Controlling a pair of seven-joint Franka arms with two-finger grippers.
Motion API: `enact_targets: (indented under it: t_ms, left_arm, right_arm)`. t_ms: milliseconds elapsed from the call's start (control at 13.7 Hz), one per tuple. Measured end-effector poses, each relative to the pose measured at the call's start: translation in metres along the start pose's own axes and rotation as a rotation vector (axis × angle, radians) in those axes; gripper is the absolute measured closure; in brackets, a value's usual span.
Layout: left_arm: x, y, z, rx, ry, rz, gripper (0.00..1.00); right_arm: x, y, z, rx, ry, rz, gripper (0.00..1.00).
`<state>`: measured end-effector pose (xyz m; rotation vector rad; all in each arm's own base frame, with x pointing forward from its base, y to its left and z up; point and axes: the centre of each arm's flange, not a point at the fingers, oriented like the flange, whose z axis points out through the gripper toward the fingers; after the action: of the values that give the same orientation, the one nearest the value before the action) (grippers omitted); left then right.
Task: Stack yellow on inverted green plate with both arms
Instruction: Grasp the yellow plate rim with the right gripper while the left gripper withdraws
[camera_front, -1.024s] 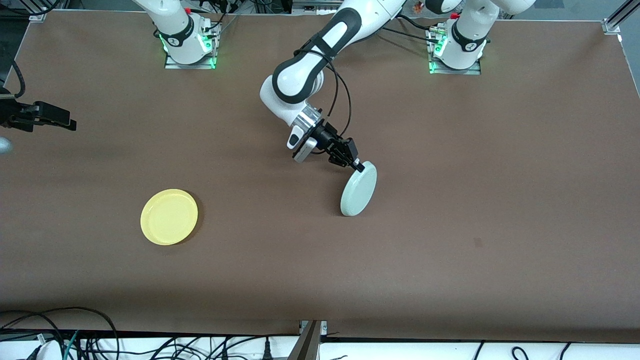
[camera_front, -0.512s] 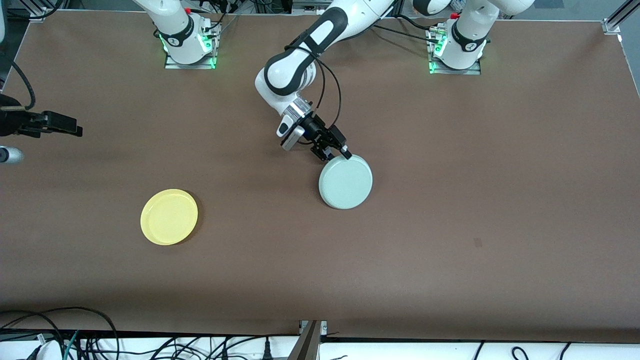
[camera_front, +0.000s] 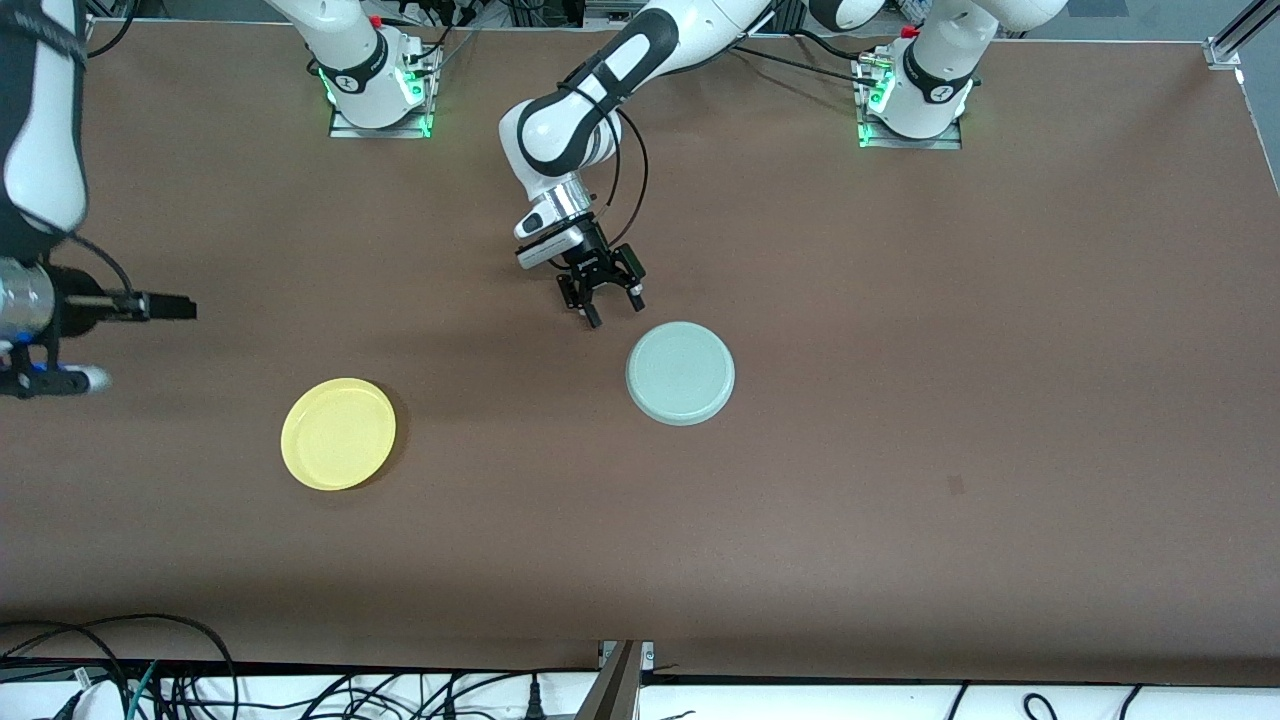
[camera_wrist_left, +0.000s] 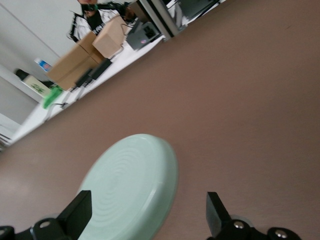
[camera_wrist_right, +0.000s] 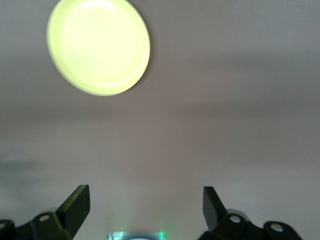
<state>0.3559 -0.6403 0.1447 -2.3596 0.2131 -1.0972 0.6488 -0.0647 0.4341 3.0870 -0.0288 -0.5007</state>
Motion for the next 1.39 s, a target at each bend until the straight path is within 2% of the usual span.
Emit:
enact_targets:
  t_ms: [73, 220, 366, 512, 659, 878, 1098, 1317, 1390]
  left_arm:
    - [0.006, 0.001, 0.0, -0.033, -0.022, -0.044, 0.0]
    - [0.038, -0.008, 0.013, -0.077, -0.146, -0.161, 0.0]
    - [0.089, -0.034, 0.043, -0.128, -0.356, -0.268, 0.0]
    - [0.15, -0.08, 0.085, -0.222, -0.582, -0.379, 0.0]
    - [0.204, -0.143, 0.136, -0.296, -0.715, -0.499, 0.0]
    - [0.252, -0.231, 0.186, -0.337, -0.774, -0.57, 0.0]
    - [0.276, -0.301, 0.203, -0.349, -0.828, -0.508, 0.0]
    - [0.299, -0.391, 0.213, -0.41, -0.907, -0.438, 0.0]
    - [0.305, -0.427, 0.217, -0.426, -0.912, -0.405, 0.0]
  right_arm:
    - [0.019, 0.002, 0.024, 0.004, 0.001, 0.005, 0.0]
    - [0.046, 0.0, 0.063, 0.007, 0.011, 0.007, 0.0]
    - [0.066, -0.003, 0.092, 0.011, 0.032, 0.009, 0.0]
    - [0.082, -0.005, 0.125, 0.051, 0.069, 0.025, 0.0]
    - [0.093, -0.003, 0.162, 0.06, 0.104, 0.042, 0.0]
    - [0.101, 0.001, 0.2, 0.095, 0.128, 0.077, 0.0]
    - [0.104, 0.001, 0.214, 0.127, 0.133, 0.1, 0.0]
    - [0.103, 0.0, 0.224, 0.154, 0.143, 0.119, 0.0]
    - [0.103, 0.0, 0.228, 0.161, 0.144, 0.117, 0.07]
